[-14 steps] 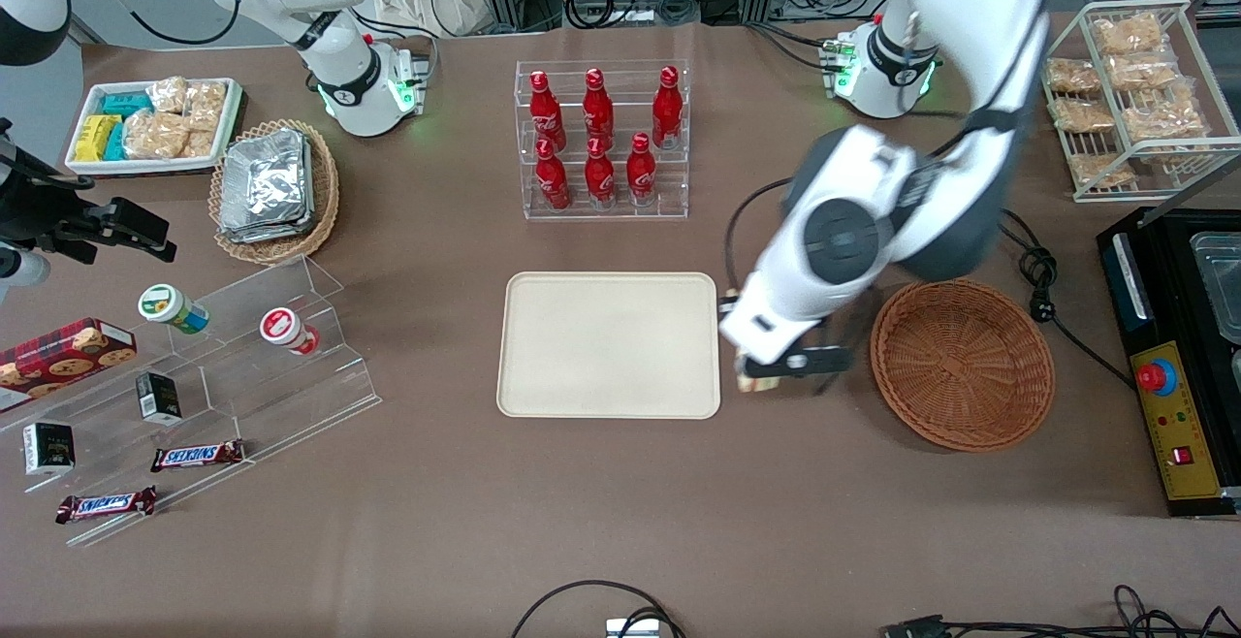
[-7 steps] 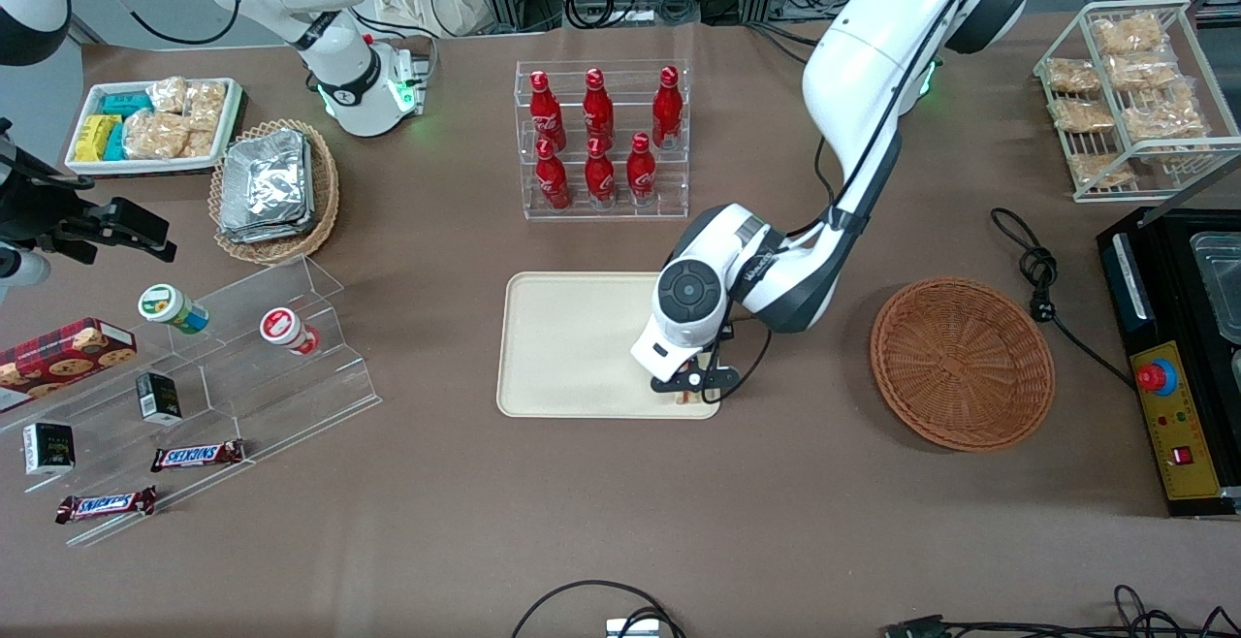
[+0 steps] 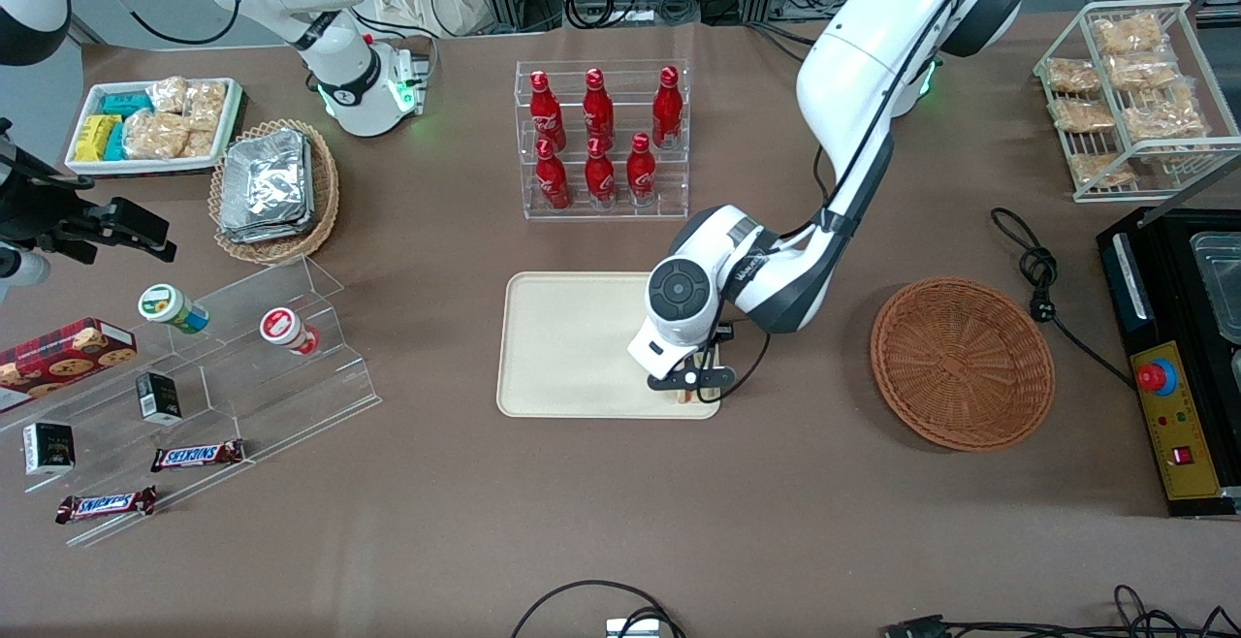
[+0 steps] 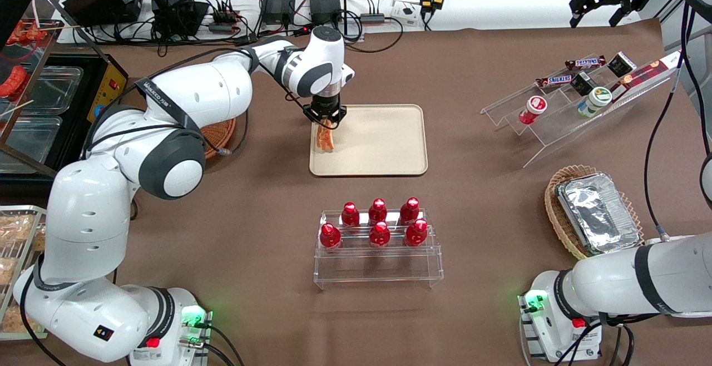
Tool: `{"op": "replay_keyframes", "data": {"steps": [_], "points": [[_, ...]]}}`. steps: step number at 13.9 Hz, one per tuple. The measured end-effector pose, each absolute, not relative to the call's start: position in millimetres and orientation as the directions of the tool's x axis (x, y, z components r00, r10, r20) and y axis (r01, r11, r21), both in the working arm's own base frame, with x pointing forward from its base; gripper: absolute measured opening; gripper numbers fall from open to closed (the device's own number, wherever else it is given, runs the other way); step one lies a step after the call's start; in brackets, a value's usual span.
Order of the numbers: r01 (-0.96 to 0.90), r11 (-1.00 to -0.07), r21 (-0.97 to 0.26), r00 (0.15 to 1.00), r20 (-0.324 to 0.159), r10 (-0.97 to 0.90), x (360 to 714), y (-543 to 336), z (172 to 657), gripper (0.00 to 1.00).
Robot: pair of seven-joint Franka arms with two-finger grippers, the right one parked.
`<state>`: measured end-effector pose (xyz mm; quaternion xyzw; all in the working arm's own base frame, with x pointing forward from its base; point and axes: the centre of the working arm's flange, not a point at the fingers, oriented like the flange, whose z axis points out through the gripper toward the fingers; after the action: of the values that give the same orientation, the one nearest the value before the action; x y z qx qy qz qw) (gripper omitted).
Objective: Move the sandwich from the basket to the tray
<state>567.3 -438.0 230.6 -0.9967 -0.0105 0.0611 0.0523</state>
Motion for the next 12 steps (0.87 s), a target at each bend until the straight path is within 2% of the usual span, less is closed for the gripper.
{"op": "replay_keyframes", "data": {"steps": [1,4,8,9,12], "points": [[0.015,-0.994,-0.105,0.992,-0.12,0.027,567.6,-438.0,231.3,0.25],[0.016,-0.995,-0.099,0.994,-0.108,0.027,569.3,-438.6,242.5,0.53],[0.019,-0.994,-0.104,0.995,-0.094,0.029,568.3,-436.3,289.2,0.93],[0.018,-0.994,-0.107,0.995,-0.098,0.028,565.5,-434.8,305.9,1.0],[-0.043,-0.995,-0.09,0.992,-0.124,-0.031,546.7,-414.0,354.4,1.0]]}}
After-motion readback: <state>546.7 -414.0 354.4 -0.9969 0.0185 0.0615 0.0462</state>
